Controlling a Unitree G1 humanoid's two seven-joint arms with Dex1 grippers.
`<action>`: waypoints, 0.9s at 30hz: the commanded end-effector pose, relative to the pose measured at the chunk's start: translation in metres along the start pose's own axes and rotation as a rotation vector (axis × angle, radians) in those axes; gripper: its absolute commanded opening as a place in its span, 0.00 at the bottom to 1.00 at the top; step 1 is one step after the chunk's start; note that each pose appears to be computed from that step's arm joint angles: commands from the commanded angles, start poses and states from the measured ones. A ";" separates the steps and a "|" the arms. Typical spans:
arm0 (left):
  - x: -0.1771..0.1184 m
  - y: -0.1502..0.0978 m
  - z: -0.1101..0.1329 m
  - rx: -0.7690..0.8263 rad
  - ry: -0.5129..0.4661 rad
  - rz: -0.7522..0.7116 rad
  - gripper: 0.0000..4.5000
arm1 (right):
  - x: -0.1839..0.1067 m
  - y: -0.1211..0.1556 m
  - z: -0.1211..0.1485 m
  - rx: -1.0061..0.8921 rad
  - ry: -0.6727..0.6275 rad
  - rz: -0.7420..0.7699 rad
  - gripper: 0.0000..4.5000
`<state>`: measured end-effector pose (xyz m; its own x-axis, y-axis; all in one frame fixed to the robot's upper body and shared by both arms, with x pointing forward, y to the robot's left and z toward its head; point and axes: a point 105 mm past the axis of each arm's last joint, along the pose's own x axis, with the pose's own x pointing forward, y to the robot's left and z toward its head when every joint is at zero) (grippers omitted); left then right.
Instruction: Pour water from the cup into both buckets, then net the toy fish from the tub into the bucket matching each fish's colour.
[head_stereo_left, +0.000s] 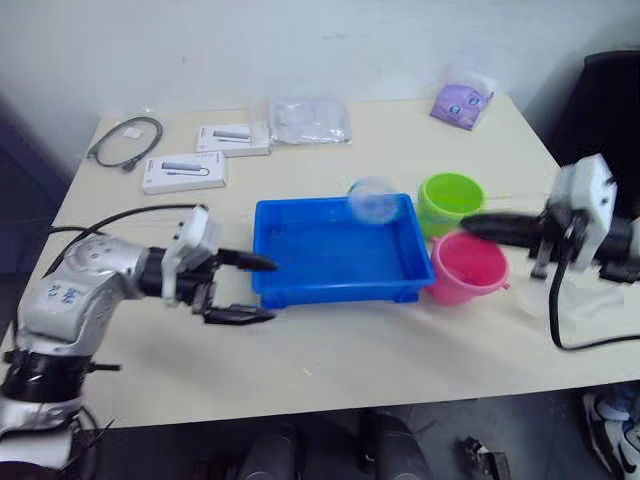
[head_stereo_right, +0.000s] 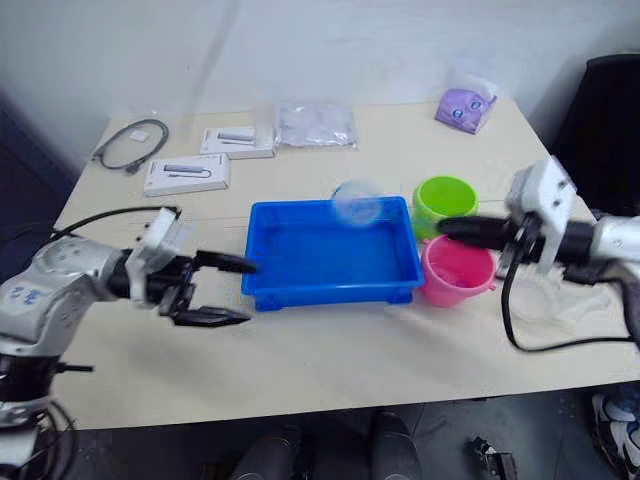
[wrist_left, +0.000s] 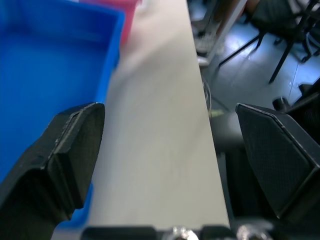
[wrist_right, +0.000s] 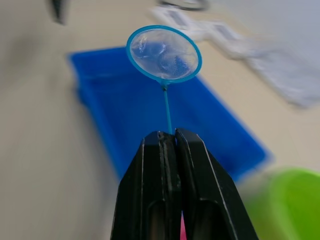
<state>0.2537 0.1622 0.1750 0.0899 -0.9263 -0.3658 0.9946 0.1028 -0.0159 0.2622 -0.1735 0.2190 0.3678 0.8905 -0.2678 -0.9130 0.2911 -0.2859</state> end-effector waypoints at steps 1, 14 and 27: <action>-0.005 -0.019 0.000 0.068 0.057 -0.036 1.00 | 0.025 0.047 -0.009 0.047 -0.014 0.221 0.00; -0.005 -0.014 -0.013 0.027 0.051 0.038 1.00 | 0.051 0.048 -0.099 -0.306 0.274 0.264 0.24; -0.045 0.030 0.001 -0.010 -0.097 0.269 1.00 | -0.121 0.019 -0.049 0.114 0.209 -0.599 0.99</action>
<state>0.2748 0.2040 0.1843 0.3290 -0.8915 -0.3115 0.9428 0.3287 0.0551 0.2182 -0.2861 0.1823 0.7883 0.5116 -0.3419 -0.6124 0.7067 -0.3543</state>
